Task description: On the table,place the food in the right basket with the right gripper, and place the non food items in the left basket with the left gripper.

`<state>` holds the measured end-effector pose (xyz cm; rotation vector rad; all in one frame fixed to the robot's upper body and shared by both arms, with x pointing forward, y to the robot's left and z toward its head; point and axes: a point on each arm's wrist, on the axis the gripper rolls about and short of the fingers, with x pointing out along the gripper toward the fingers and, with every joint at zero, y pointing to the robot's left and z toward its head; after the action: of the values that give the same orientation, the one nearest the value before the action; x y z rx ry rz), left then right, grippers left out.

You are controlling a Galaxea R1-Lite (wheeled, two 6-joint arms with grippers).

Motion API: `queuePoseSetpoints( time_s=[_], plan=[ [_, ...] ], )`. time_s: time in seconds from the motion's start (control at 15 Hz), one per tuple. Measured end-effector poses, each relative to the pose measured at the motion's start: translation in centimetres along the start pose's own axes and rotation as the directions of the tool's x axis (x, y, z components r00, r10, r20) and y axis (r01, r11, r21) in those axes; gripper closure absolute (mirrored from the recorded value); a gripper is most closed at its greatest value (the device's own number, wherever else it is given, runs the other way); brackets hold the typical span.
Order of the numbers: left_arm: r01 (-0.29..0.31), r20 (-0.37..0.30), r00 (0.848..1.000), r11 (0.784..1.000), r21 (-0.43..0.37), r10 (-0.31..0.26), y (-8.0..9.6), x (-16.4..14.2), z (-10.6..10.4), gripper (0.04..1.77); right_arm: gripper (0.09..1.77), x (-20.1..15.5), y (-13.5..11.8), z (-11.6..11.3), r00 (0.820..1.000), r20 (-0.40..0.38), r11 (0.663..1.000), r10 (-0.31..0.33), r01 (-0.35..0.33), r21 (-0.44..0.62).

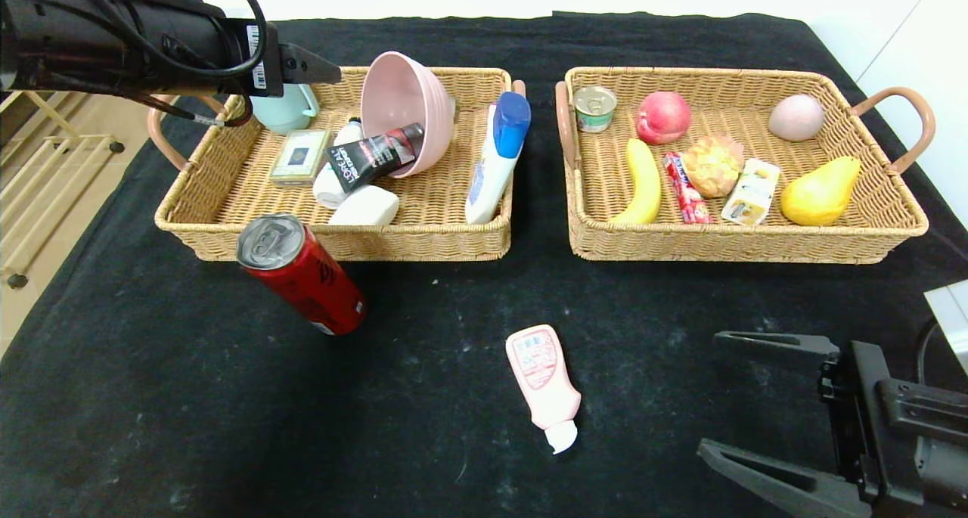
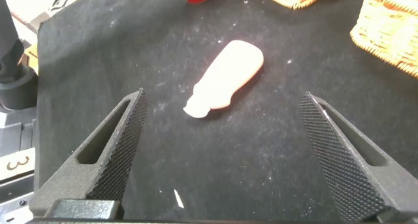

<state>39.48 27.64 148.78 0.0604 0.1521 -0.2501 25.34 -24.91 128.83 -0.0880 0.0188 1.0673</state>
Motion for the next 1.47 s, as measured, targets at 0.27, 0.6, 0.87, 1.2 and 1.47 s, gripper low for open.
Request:
queuePoseSetpoints(
  time_s=[0.27,0.6,0.87,1.2,1.47],
  plan=[
    [0.015,-0.029,0.999,1.000,-0.001,-0.015,-0.6,-2.2,-0.3,0.22,0.15,-0.2,0.1,0.2,1.000,0.009,1.000,0.001,-0.001,-0.005],
    [0.039,-0.061,0.997,0.999,0.002,-0.038,-1.4,-5.8,-1.5,0.16,0.15,-0.3,0.2,0.3,1.000,0.013,1.000,0.001,-0.001,-0.008],
    [0.086,-0.100,0.991,0.996,0.007,-0.085,-2.6,-9.1,-3.6,0.13,0.15,-0.3,0.2,0.3,1.000,0.013,1.000,0.001,-0.001,-0.008],
    [0.138,-0.127,0.983,0.990,0.016,-0.135,-3.5,-13.5,-6.4,0.12,0.15,-0.3,0.2,0.2,1.000,0.011,1.000,0.001,-0.001,-0.008],
    [0.150,-0.165,0.976,0.988,0.022,-0.145,-3.6,-16.0,-9.2,0.11,0.15,-0.2,0.2,0.1,1.000,0.007,1.000,0.003,-0.003,-0.005]
  ],
)
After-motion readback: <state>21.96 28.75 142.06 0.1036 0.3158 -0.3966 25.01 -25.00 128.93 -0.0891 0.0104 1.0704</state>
